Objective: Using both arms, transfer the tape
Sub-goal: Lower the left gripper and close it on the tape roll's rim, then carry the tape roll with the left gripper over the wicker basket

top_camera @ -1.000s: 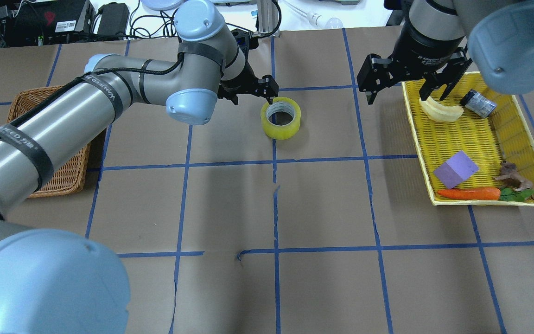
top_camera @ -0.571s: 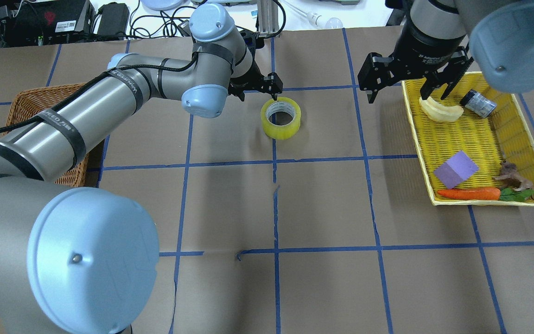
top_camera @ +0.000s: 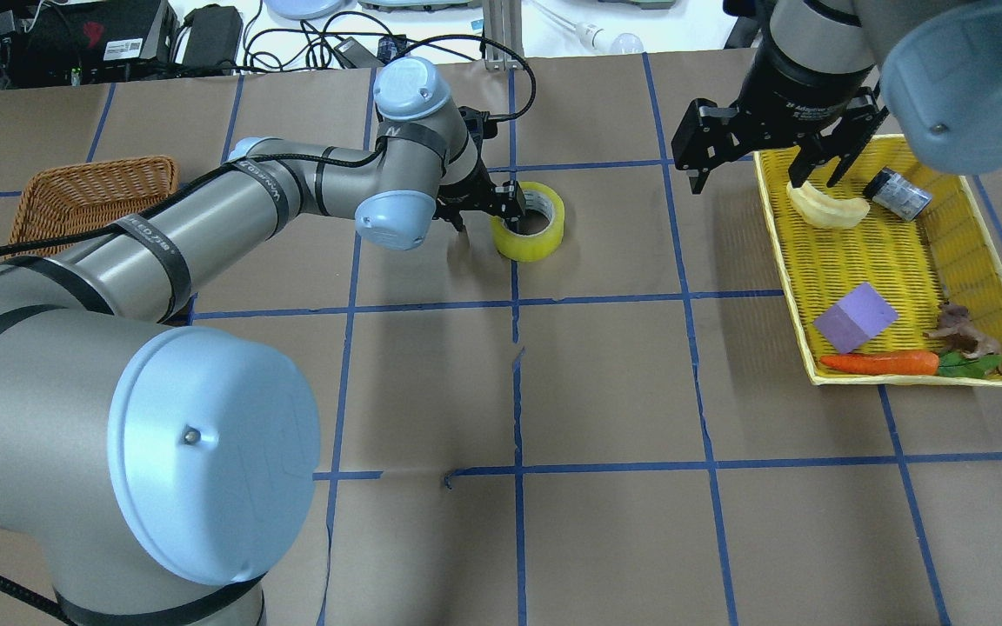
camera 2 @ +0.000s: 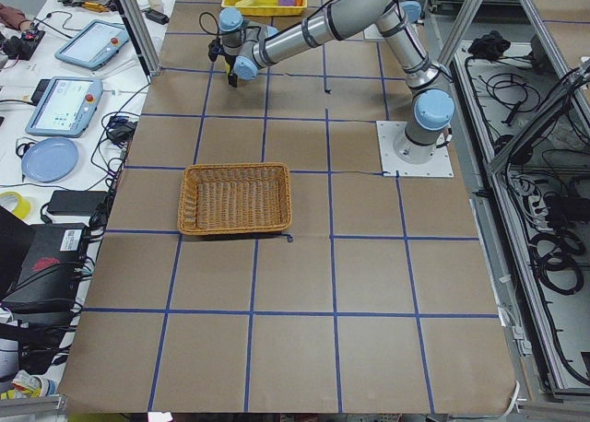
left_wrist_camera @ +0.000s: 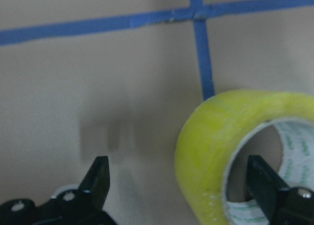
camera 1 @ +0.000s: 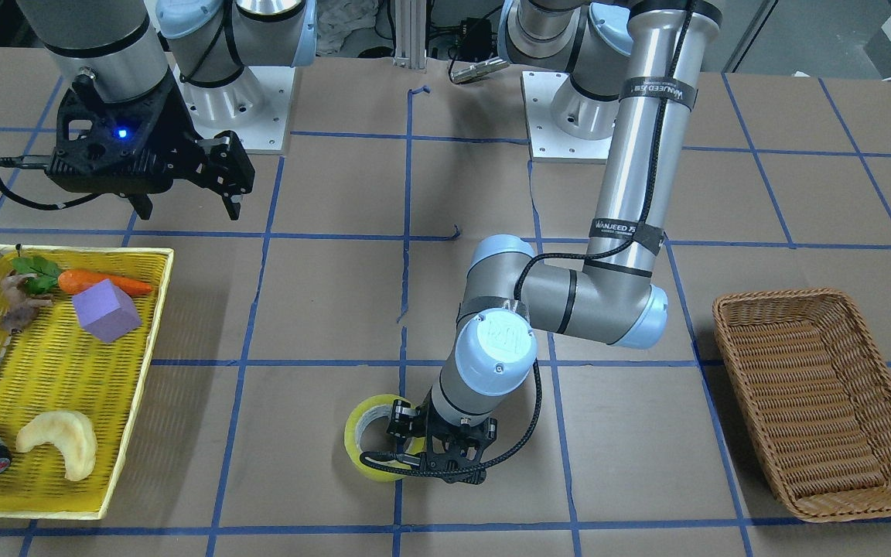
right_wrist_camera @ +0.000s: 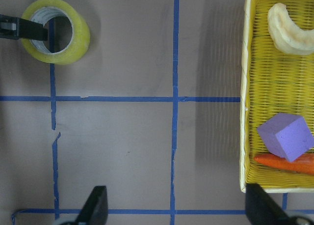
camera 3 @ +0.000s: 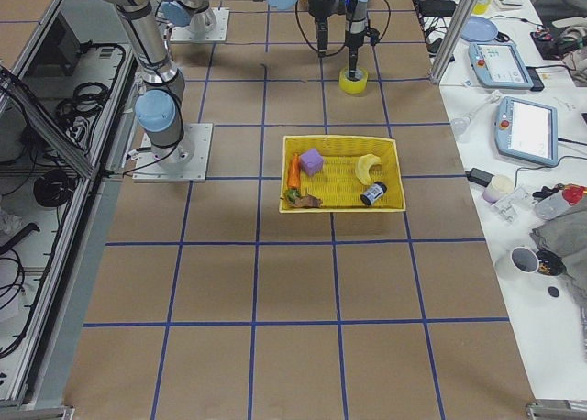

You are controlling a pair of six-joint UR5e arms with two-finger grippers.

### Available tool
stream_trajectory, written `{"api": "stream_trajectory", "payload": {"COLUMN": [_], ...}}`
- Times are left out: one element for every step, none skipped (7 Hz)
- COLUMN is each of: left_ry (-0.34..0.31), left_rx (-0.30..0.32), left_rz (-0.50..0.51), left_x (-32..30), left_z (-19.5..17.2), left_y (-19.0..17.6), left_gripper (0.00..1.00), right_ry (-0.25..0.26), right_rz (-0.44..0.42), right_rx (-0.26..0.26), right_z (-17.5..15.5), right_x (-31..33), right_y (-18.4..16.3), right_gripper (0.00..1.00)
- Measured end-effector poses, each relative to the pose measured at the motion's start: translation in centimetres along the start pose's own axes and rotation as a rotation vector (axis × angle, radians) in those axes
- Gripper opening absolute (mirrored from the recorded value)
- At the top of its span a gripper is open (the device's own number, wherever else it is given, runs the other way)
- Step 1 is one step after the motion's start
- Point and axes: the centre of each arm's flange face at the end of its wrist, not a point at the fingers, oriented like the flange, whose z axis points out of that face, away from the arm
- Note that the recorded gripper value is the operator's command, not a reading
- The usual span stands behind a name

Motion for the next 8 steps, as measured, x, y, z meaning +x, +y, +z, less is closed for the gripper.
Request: {"api": "stream_trajectory", "payload": {"left_ry": [0.000,-0.001,-0.009,-0.036,-0.083,-0.133,-0.159,-0.180], "left_rx": [0.007,0.012,0.016,0.013,-0.006,-0.029,-0.042,-0.049], "left_rz": [0.003,0.007,0.017,0.035,0.042,0.010,-0.022,-0.033], "left_x": [0.1,0.2,0.2,-0.3,-1.9,-5.8,-11.2,-16.8], "left_z": [-0.6,-1.3,-1.8,-2.3,-3.4,-5.8,-8.8,-12.0], "left_y": [0.0,0.0,0.0,0.1,0.0,-0.6,-1.1,-1.1], "left_gripper": [0.00,0.00,0.00,0.00,0.00,0.00,0.00,0.00], "right_ry": [0.000,0.000,0.000,0.000,-0.001,0.000,0.000,0.000], "right_rz": [0.000,0.000,0.000,0.000,0.000,0.000,0.000,0.000], "right_rx": [-0.001,-0.001,-0.001,-0.001,-0.001,-0.001,-0.001,-0.001], "right_z": [0.0,0.0,0.0,0.0,0.0,0.0,0.0,0.0], "right_x": [0.0,0.0,0.0,0.0,0.0,0.0,0.0,0.0], "right_y": [0.0,0.0,0.0,0.0,0.0,0.0,0.0,0.0], "right_gripper": [1.00,1.00,1.00,1.00,1.00,1.00,1.00,1.00]}}
